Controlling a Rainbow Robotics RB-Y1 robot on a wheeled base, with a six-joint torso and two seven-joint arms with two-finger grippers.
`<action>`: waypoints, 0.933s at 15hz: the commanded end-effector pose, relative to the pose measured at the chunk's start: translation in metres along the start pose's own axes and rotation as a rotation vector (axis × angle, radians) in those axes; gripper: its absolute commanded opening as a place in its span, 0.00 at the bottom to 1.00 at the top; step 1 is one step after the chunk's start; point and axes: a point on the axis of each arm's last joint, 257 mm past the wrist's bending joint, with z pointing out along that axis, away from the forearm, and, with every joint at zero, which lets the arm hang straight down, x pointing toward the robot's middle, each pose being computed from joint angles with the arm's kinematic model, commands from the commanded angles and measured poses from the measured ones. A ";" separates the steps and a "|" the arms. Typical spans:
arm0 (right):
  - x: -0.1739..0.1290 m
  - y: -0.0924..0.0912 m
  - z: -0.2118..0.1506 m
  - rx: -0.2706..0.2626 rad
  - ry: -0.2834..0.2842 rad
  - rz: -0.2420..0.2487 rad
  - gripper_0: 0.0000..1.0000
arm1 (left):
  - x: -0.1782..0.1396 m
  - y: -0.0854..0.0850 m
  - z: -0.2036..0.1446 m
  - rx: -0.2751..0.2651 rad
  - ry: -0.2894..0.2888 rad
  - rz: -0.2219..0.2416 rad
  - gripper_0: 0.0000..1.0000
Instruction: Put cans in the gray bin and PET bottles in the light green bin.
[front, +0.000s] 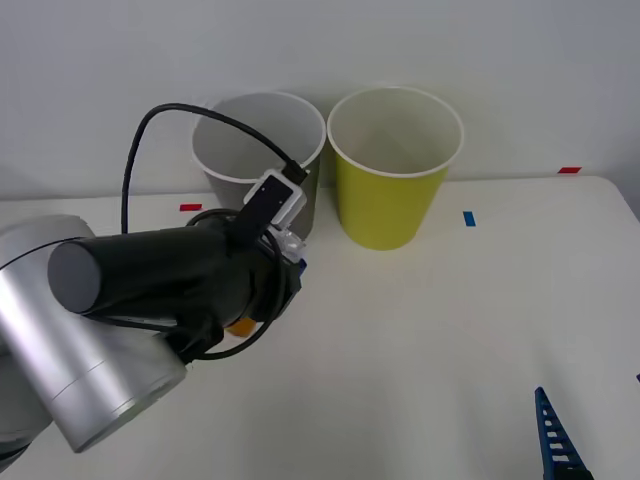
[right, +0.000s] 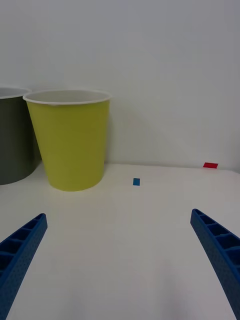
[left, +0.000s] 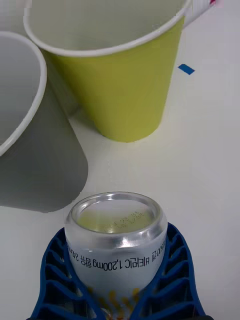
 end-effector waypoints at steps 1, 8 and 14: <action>0.000 0.000 0.000 0.000 0.000 0.000 1.00 | -0.029 0.007 -0.019 -0.003 -0.090 -0.026 0.00; 0.000 0.000 0.000 0.000 0.000 0.000 1.00 | -0.087 0.050 -0.068 -0.039 -0.293 -0.165 0.00; 0.000 0.000 0.000 0.000 0.000 0.000 1.00 | -0.101 0.105 -0.099 -0.092 -0.392 -0.308 0.00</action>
